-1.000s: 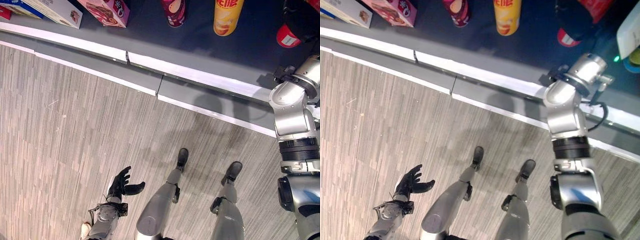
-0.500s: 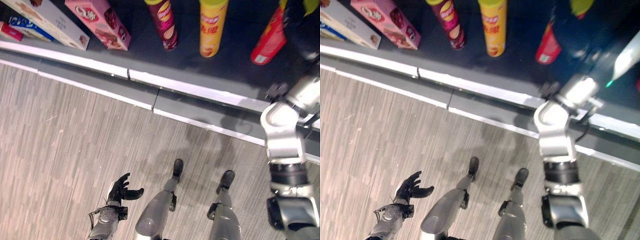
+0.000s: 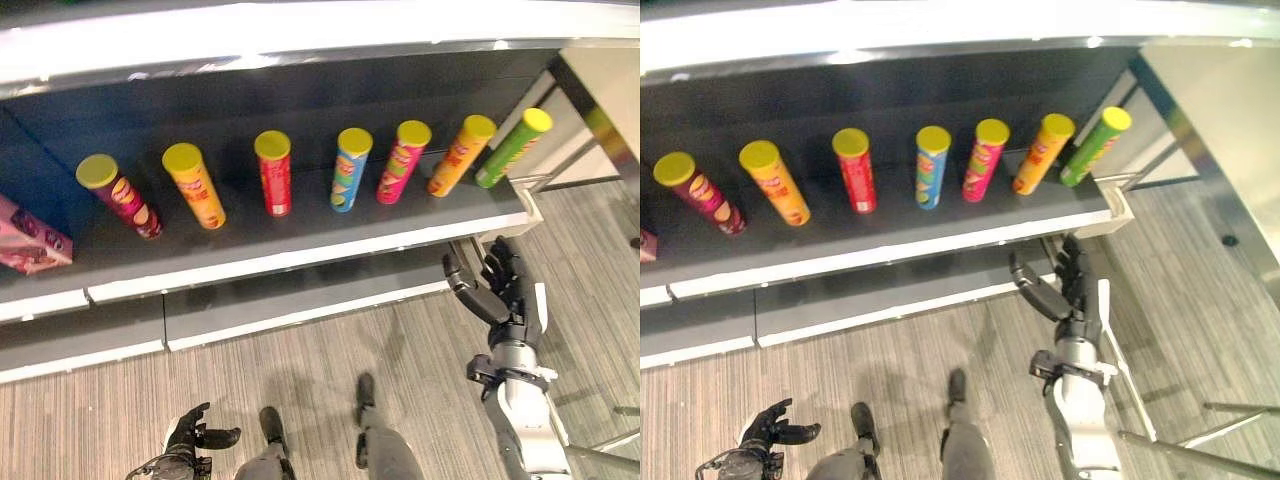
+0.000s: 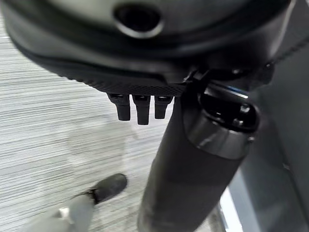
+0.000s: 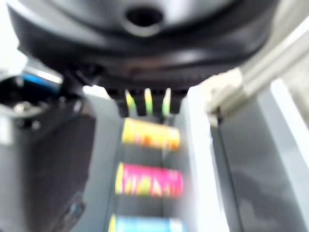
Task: Put the goods on the table back onto the shelves and tidy them up.
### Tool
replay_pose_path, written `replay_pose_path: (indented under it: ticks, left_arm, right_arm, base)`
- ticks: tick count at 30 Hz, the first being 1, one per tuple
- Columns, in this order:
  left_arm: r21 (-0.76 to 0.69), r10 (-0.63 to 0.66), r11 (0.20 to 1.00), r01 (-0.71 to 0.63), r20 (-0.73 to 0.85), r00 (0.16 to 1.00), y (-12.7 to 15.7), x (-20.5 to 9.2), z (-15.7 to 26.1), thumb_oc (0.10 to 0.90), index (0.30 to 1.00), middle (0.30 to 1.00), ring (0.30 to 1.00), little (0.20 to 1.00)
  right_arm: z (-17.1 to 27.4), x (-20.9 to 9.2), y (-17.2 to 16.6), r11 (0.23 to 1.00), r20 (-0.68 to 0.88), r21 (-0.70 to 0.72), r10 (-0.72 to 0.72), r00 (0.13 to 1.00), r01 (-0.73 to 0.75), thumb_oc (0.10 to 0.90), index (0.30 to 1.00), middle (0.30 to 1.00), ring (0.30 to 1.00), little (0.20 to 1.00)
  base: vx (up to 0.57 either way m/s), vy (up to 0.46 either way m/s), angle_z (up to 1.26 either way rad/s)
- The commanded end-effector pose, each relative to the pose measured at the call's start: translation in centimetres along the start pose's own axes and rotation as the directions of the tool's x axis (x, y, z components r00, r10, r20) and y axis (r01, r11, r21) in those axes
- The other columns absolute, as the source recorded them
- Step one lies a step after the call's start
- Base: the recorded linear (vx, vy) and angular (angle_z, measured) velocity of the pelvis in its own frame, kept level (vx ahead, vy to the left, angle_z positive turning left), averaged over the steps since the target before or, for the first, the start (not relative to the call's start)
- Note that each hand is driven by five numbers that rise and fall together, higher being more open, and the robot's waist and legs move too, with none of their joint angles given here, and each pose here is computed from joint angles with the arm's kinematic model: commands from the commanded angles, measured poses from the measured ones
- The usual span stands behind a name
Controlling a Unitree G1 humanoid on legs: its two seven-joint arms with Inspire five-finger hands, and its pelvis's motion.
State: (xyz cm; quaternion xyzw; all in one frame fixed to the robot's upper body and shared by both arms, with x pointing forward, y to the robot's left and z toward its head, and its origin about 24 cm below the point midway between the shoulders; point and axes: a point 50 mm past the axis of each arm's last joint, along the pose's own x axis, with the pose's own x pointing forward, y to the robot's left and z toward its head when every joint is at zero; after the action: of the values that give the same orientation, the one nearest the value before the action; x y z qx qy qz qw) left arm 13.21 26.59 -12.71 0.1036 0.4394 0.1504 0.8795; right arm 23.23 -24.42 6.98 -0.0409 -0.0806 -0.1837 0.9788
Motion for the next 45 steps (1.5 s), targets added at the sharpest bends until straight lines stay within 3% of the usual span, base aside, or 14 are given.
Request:
replay_pose_path:
  ticks: [1,10,13,26,32,41,45]
  left_arm:
    - [-0.017,0.025,1.0,-0.024,0.013,1.0,1.4,-0.4,-0.7,0.8,0.9,0.9,0.9,0.9]
    - [-0.074,-0.015,0.997,0.018,0.042,0.999,0.3,-0.6,-0.1,0.8,0.9,0.9,0.9,0.9]
    - [-0.116,-0.018,0.993,0.025,0.058,0.998,0.1,-0.8,0.0,0.8,0.9,0.9,0.9,0.9]
    - [-0.029,-0.118,0.993,0.117,-0.031,0.992,-2.0,-1.1,-2.3,0.8,0.9,0.9,0.9,0.9]
    - [-0.005,-0.121,0.993,0.121,-0.072,0.99,-1.7,-1.3,-3.3,0.8,0.9,0.9,0.9,0.9]
    - [0.025,-0.095,0.995,0.095,0.001,0.995,-0.5,-0.6,-1.1,0.8,0.9,0.9,0.9,0.9]
    - [0.035,-0.082,0.996,0.082,-0.004,0.997,-0.1,-0.5,-1.1,0.8,0.9,0.9,0.9,0.9]
  right_arm:
    - [8.6,3.5,-1.7,0.991,0.426,0.055,-0.137,0.895,0.125,0.8,0.9,0.9,0.9,0.9]
    - [12.1,3.9,-5.9,0.957,0.545,-0.144,-0.135,0.827,0.251,0.8,0.9,0.9,0.9,0.9]
    - [12.9,4.7,-4.6,0.973,0.564,-0.144,-0.068,0.823,0.179,0.8,0.9,0.9,0.9,0.9]
    - [15.0,6.8,-2.7,0.969,0.593,-0.229,0.068,0.803,0.087,0.8,0.9,0.9,0.9,0.9]
    - [14.8,6.8,-2.6,0.96,0.583,-0.265,0.083,0.808,0.092,0.8,0.9,0.9,0.9,0.9]
    - [14.3,6.8,-3.1,0.955,0.577,-0.261,0.036,0.816,0.142,0.8,0.9,0.9,0.9,0.9]
    - [12.9,6.8,-4.4,0.948,0.504,-0.291,0.036,0.863,0.131,0.8,0.9,0.9,0.9,0.9]
  base:
    - [0.0,-0.408,-1.34]
    - [0.1,-0.448,-0.58]
    - [0.01,-0.373,-1.13]
    - [0.15,-0.029,-0.75]
    - [0.16,0.095,-0.2]
    - [0.07,-0.034,-0.09]
    - [0.19,-0.21,0.42]
